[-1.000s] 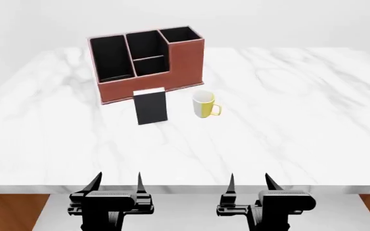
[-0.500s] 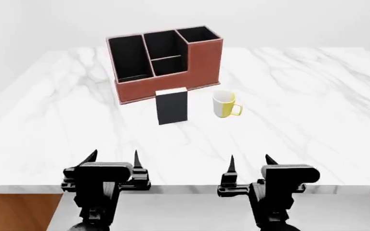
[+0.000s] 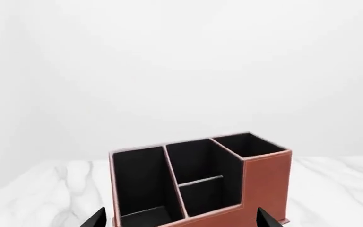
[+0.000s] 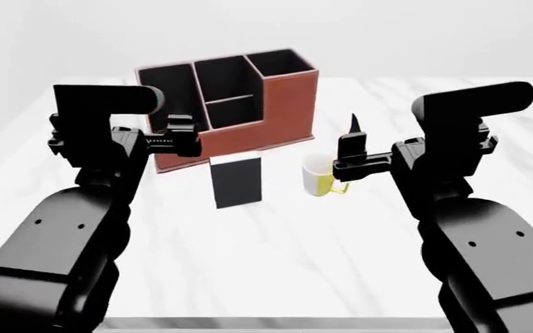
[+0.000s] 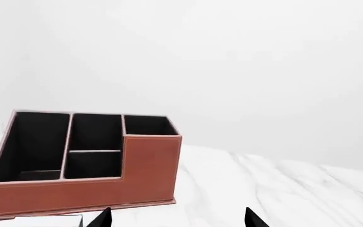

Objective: Pick up the book and place it in the right compartment of the caddy.

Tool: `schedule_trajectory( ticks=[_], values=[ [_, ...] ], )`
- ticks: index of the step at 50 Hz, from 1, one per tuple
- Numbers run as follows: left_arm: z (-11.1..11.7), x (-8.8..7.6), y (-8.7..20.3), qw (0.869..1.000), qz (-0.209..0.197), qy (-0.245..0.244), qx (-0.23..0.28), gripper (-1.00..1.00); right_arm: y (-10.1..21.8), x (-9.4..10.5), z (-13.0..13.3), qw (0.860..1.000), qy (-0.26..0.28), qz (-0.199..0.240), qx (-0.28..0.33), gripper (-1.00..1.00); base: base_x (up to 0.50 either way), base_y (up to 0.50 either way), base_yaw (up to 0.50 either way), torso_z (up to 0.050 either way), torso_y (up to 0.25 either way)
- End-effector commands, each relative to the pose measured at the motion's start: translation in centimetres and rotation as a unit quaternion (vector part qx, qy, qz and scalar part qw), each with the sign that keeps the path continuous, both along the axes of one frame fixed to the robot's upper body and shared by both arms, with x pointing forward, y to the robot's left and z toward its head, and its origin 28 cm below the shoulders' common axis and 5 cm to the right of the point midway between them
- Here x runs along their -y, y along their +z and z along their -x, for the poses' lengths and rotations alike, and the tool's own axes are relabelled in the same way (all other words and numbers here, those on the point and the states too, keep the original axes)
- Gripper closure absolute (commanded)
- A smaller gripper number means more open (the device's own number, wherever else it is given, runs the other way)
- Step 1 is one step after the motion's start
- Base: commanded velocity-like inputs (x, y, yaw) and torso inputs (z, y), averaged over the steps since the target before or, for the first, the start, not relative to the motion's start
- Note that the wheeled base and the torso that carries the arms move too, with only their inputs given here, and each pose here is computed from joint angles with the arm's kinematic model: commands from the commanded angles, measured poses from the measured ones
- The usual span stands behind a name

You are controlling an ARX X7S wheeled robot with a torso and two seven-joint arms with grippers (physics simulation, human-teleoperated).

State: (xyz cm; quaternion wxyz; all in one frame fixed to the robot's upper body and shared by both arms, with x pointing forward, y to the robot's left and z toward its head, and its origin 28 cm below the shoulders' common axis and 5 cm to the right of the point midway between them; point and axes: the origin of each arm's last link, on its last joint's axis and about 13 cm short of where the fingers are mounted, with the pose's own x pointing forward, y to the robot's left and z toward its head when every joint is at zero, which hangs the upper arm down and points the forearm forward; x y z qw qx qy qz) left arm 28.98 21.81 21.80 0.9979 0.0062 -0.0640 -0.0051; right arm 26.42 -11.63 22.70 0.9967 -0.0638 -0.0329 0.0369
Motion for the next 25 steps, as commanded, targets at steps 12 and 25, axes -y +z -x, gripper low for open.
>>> schedule_trajectory(
  ticks=[12,25],
  values=[
    [-0.54,-0.14,0.94,1.000,0.002,-0.001,-0.003,-1.00,0.83,0.24,0.02,1.000,0.004,0.010,-0.003,-1.00,0.44,-0.05,0.00,0.000,0.000],
    [-0.68,-0.23,0.83,1.000,0.000,0.001,-0.005,-1.00,0.96,0.21,-0.07,1.000,0.008,0.007,-0.007,-1.00,0.50,0.00,0.00,0.000,0.002]
  ],
)
